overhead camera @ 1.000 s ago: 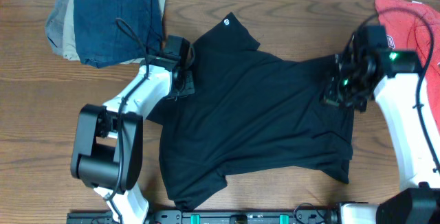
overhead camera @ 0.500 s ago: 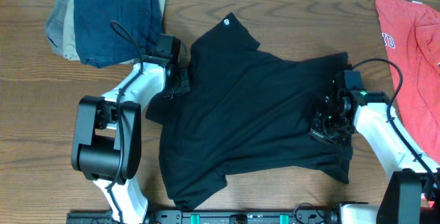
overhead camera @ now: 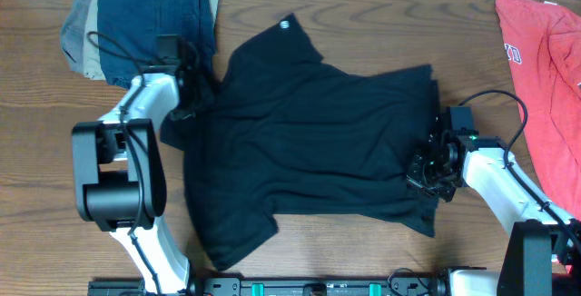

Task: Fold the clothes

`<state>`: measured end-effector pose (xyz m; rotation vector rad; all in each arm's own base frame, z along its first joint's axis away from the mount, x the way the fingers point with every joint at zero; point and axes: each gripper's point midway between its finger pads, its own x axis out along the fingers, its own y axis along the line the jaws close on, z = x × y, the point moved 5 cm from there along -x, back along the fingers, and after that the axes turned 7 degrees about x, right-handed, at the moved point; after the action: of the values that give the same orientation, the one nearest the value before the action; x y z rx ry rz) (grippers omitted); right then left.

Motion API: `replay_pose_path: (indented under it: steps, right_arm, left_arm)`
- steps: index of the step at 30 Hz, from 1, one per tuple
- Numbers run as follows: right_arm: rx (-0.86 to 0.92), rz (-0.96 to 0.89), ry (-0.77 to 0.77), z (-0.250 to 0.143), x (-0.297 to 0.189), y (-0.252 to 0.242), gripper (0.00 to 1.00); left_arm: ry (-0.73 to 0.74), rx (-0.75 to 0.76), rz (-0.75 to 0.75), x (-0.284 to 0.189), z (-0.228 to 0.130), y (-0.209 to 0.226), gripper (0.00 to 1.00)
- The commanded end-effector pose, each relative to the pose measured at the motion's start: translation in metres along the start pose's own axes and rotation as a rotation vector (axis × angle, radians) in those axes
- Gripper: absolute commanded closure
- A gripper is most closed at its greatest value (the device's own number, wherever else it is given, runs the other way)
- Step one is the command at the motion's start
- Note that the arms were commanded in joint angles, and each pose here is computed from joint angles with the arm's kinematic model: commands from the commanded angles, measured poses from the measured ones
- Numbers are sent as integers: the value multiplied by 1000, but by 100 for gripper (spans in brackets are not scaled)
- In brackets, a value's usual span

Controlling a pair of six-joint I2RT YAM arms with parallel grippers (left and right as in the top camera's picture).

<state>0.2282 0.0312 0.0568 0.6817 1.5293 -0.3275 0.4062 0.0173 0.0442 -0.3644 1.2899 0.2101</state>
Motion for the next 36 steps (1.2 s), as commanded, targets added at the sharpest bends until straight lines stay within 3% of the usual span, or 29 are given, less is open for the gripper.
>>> replay_pose_path:
  steps: [1, 10, 12, 13, 15, 16, 19, 22, 29, 31, 33, 36]
  right_arm:
    - [5, 18, -14, 1, 0, 4, 98]
    - [-75, 100, -12, 6, -9, 22, 99]
    - [-106, 109, -12, 6, -14, 28, 99]
    - [-127, 112, -15, 7, -17, 31, 98]
    - [-147, 117, -22, 8, -20, 35, 90]
    - [-148, 115, -25, 8, -20, 36, 84]
    - [-142, 74, -39, 9, -19, 30, 60]
    - [-132, 40, -10, 4, -19, 23, 49]
    - [-264, 107, 205, -32, -22, 21, 52]
    - [-255, 88, 238, -39, -22, 16, 54]
    - [-253, 74, 258, -43, -21, 13, 55]
    - [-250, 45, 262, -48, -16, 10, 56]
  left_arm:
    - [137, -124, 182, 37, -33, 56, 94]
    - [66, -171, 156, -5, -20, 53, 94]
    - [37, -159, 133, -24, -17, 45, 83]
    - [30, -153, 111, -33, -17, 40, 71]
    - [33, -140, 35, -51, -21, 25, 46]
    - [39, -131, -9, -59, -23, 16, 39]
    - [65, -93, -75, -78, -35, -3, 34]
    - [96, 0, -79, -88, -51, -19, 33]
    - [202, 155, -70, -87, -94, -55, 32]
    - [201, 191, -45, -86, -100, -61, 26]
    - [192, 217, -20, -85, -103, -64, 14]
    - [188, 242, -9, -85, -107, -68, 9]
